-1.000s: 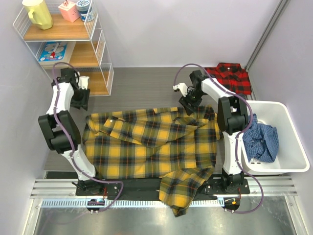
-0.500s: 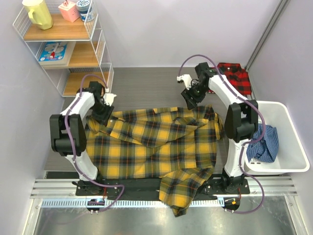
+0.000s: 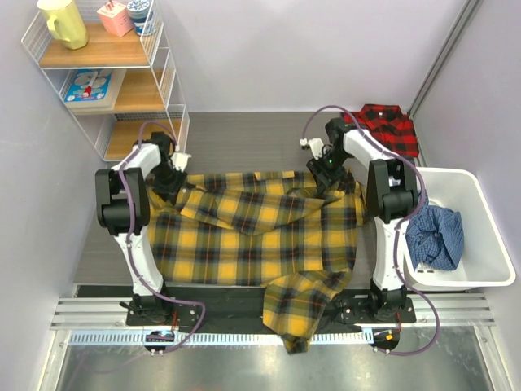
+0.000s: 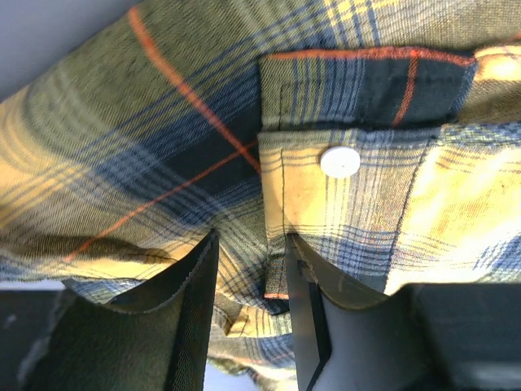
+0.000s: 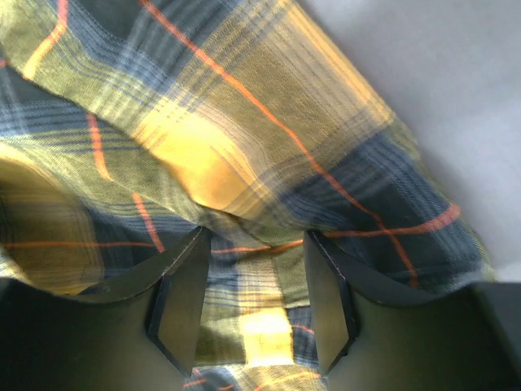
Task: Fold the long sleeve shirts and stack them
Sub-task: Fold the shirt
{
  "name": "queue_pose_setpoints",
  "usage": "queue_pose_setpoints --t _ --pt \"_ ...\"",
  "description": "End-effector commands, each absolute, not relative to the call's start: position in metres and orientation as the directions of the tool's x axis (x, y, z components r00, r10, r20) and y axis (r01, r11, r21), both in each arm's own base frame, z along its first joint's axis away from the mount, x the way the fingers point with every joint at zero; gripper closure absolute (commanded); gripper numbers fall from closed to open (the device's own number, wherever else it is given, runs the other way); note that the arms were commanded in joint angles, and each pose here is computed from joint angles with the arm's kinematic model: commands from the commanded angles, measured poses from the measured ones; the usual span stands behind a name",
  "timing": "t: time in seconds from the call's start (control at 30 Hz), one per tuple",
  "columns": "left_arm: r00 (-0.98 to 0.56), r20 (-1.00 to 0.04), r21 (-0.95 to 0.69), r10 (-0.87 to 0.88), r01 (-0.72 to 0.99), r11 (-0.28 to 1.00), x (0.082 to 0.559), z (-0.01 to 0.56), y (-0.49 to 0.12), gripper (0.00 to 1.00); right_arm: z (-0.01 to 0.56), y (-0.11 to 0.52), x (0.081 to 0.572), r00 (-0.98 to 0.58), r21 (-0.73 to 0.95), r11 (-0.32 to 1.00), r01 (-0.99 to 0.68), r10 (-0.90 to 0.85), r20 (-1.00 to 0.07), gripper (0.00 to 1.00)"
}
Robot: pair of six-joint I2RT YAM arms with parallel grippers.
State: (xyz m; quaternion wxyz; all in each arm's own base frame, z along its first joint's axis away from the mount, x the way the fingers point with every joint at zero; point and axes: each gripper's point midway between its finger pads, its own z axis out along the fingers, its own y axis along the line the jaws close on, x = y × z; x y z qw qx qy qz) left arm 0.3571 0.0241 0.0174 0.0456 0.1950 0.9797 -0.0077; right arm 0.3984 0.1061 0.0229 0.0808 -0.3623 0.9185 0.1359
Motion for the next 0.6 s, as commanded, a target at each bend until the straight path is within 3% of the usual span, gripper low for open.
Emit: queue_pose_setpoints --t 0.0,0.17,0.27,0.4,0.57 --pt "-0.884 -0.288 0.053 0.368 0.369 0.928 0.436 0.026 0.036 0.60 0.008 0.101 0.464 -0.721 0.081 0.742 -0.666 -0.611 -0.327 0.44" --pt "-0.817 -0.432 -0.021 0.381 0.432 0.902 0.450 0.069 0.011 0.57 0.049 0.111 0.503 -0.685 0.038 0.748 -0.663 -0.584 -0.436 0.40" --pt "-0.751 -0.534 -0.090 0.388 0.507 0.857 0.427 0.109 -0.014 0.55 0.089 0.123 0.490 -0.658 0.088 0.721 -0.687 -0.567 -0.494 0.35" --pt "-0.667 -0.619 -0.119 0.415 0.602 0.790 0.383 0.146 -0.037 0.48 0.142 0.137 0.443 -0.608 0.159 0.647 -0.746 -0.564 -0.558 0.27" --pt "-0.590 -0.629 -0.153 0.506 0.732 0.664 0.305 0.156 -0.055 0.44 0.173 0.135 0.335 -0.500 0.213 0.475 -0.854 -0.637 -0.587 0.21"
